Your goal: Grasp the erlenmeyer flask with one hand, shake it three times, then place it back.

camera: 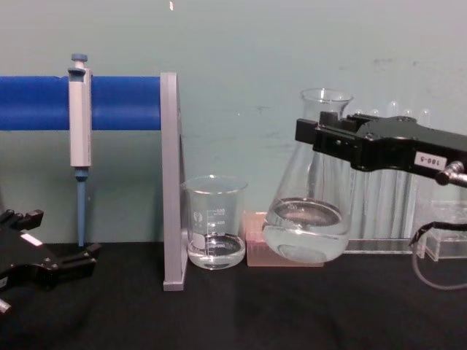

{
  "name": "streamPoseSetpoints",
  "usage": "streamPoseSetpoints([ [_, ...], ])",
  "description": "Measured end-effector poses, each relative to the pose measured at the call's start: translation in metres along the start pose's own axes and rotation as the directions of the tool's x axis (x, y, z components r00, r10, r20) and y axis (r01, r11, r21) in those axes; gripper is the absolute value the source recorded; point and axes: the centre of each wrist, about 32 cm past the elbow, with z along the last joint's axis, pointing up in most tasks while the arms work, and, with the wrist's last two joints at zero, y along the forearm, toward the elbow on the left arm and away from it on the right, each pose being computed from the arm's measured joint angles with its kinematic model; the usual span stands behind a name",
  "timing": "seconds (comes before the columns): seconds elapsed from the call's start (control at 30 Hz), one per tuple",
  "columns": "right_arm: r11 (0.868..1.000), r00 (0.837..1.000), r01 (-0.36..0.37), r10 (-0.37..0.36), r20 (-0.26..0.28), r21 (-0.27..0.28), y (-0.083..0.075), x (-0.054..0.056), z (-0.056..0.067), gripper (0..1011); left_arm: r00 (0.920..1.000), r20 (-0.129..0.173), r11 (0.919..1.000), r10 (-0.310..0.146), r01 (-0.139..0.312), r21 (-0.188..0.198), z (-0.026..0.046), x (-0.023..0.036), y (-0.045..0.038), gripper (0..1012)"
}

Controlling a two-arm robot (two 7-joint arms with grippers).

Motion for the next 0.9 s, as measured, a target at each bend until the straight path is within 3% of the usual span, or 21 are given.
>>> streamPoseSetpoints([
  [0.5,1.000,1.000,-0.014,0.014,0.004,-0.005,0.002,0.002,-0.001,450,1.0000,0.000,1.0000,0.000,0.000,0.000,0.0000,0.0000,0.0000,1001],
  [0.9,0.998,0.998,-0.062,0.062,-0.017,-0.022,0.002,0.011,-0.015,450,1.0000,0.000,1.0000,0.000,0.000,0.000,0.0000,0.0000,0.0000,1001],
])
